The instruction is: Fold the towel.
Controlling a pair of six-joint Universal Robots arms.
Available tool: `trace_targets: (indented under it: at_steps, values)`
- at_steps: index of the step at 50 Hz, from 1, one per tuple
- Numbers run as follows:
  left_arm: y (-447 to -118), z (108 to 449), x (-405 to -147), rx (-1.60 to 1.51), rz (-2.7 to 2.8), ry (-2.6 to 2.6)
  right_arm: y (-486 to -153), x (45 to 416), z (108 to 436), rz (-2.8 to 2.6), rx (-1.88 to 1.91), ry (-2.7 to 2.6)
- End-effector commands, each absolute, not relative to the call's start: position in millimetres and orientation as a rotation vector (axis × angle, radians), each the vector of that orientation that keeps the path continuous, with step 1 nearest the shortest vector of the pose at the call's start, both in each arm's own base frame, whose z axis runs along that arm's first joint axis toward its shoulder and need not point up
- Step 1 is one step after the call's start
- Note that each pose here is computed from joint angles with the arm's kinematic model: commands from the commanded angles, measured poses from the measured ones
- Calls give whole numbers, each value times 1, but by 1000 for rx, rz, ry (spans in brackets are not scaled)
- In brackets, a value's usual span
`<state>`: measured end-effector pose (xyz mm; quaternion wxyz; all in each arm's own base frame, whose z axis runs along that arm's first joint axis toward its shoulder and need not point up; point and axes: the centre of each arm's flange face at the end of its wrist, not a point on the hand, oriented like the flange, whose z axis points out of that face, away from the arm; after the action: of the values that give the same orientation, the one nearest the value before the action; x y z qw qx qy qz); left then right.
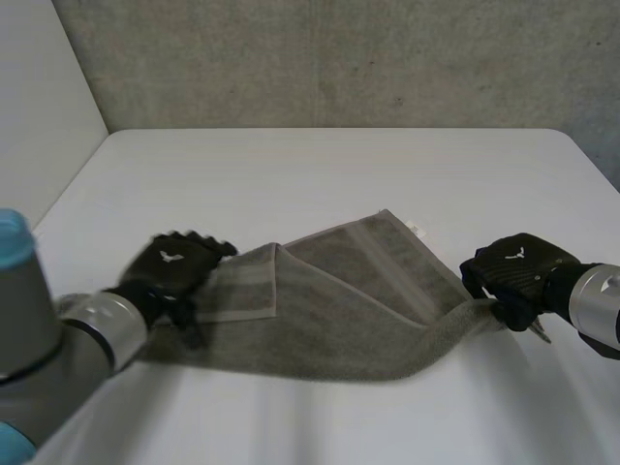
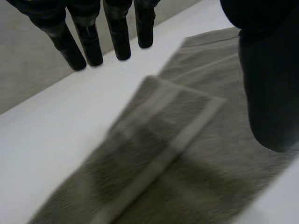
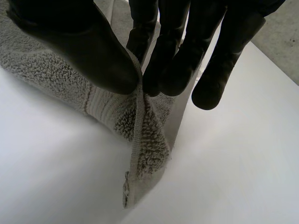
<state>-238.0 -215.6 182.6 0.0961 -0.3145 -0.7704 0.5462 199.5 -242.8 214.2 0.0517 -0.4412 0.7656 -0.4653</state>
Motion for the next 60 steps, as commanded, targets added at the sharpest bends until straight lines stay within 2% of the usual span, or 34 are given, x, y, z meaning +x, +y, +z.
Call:
trace_targets:
  at_steps: [1,6,17,32,45,54,60]
  values:
    - [-213,147,-275,-1102,1526,-2224,-239,205,211,-1425,-1359,2303]
    - [-219,134,-296,-1213,1519,-2184,-236,206,207,-1413,-1362,2302]
    - [-249,119,-309,-1217,1598,-2252,-233,210,201,-1393,-1376,2290]
    - [-258,122,-313,-1201,1638,-2238,-233,210,195,-1375,-1380,2295]
    - [-255,150,-312,-1166,1702,-2189,-234,210,189,-1346,-1383,2304]
    - [-259,148,-315,-1171,1710,-2180,-233,211,188,-1341,-1387,2303]
    - [-262,134,-317,-1180,1674,-2204,-232,212,187,-1333,-1390,2304]
